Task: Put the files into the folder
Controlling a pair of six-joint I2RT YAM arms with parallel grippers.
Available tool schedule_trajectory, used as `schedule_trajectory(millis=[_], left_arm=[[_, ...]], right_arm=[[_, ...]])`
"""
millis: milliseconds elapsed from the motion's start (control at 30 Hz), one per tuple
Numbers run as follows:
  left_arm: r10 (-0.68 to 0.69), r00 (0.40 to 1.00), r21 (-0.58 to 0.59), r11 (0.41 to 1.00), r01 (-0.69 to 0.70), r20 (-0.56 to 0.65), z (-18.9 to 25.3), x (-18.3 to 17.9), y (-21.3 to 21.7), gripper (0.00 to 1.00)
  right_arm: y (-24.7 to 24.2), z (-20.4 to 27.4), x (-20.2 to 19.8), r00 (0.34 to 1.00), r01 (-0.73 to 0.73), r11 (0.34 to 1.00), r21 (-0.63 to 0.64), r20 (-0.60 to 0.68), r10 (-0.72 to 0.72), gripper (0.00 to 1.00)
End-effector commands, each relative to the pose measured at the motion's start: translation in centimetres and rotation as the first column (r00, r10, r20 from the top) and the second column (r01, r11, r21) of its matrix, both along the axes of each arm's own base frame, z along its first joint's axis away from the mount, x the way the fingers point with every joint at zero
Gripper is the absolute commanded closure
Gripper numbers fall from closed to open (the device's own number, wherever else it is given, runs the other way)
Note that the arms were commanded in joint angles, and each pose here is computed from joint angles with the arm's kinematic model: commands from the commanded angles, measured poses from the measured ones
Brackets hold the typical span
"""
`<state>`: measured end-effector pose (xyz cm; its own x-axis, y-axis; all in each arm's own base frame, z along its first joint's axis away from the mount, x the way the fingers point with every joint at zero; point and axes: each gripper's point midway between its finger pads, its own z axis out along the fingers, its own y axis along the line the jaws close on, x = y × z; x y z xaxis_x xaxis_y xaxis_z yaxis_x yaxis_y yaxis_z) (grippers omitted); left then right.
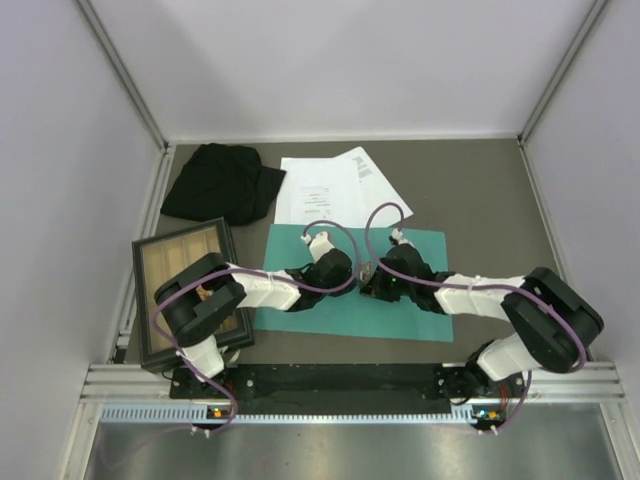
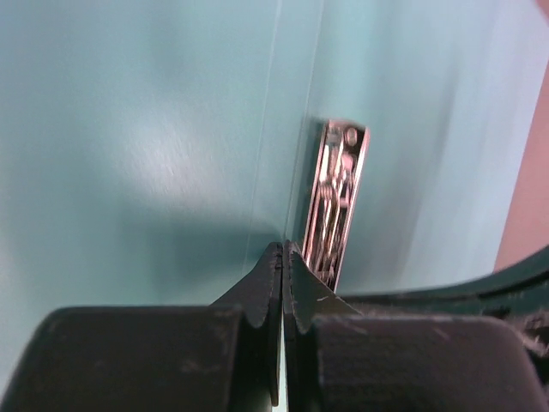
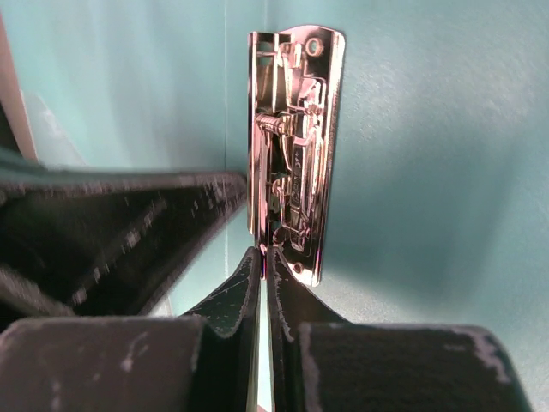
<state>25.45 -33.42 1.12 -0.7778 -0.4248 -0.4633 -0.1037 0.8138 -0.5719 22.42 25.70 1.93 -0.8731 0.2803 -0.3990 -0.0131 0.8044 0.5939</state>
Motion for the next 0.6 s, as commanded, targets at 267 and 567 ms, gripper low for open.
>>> schedule_trajectory(millis=[267,567], left_arm=[[0.072,0.960,0.464,0.884,0.065,-0.270,-10.5,-6.7,12.0,1.00],[0.047,0.966,0.456,0.887,0.077,-0.256,-10.3,-6.4,11.7,1.00]], right_arm=[[-3.9,-1.6,-5.2,0.982,-0.083,0.988,-0.128,-0.179,0.059,1.00],[-11.2,-10.6,-8.7,0.925,0.046,0.875,-0.482,-0.311,-0.220,1.00]])
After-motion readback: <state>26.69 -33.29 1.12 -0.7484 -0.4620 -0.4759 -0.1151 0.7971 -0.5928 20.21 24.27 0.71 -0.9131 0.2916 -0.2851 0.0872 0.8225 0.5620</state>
